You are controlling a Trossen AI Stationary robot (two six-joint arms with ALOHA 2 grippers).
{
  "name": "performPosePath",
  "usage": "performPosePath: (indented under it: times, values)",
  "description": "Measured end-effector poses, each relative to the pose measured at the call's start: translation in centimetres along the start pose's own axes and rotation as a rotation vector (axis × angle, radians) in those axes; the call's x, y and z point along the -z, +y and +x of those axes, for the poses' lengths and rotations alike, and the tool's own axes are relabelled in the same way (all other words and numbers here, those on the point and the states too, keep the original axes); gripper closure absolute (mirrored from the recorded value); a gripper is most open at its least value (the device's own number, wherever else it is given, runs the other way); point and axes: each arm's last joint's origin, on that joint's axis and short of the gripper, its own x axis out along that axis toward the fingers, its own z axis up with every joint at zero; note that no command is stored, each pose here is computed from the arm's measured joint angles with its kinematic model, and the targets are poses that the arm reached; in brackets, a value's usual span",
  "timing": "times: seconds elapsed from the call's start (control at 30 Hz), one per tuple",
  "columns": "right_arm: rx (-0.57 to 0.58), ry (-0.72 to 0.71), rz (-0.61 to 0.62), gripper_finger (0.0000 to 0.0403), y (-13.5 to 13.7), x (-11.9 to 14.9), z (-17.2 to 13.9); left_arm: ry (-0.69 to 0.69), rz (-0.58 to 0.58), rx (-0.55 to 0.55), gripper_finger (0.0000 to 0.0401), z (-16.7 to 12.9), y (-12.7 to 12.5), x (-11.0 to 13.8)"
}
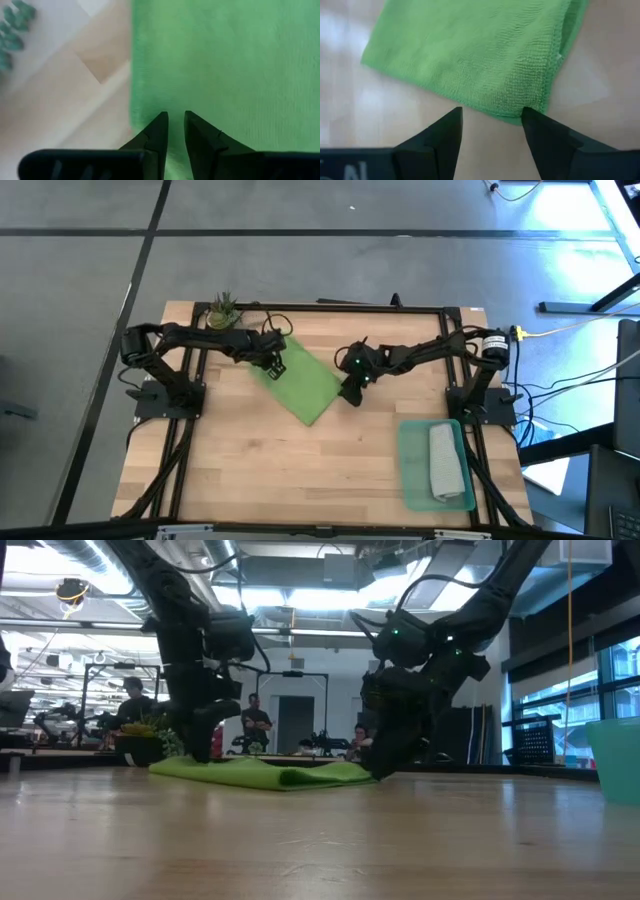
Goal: Roll microfiber towels into tight, uniform cylinder then place into a basket
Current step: Fold the green microfiber towel
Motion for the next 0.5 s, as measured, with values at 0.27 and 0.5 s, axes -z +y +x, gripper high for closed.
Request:
performPosePath:
  times: [0.27,0.5]
  values:
    - [-0.03,0.012,-0.022,0.0193,0.1,0.1,-0.2,-0.096,-0.047,0.024,0.0344,-1.7,1.1,-2.0]
    - [-0.069,-0.041,-0.031,0.0193,0.3,-0.9,-2.2,-0.173,-0.002,0.081,0.0344,-6.5,0.7,-2.0]
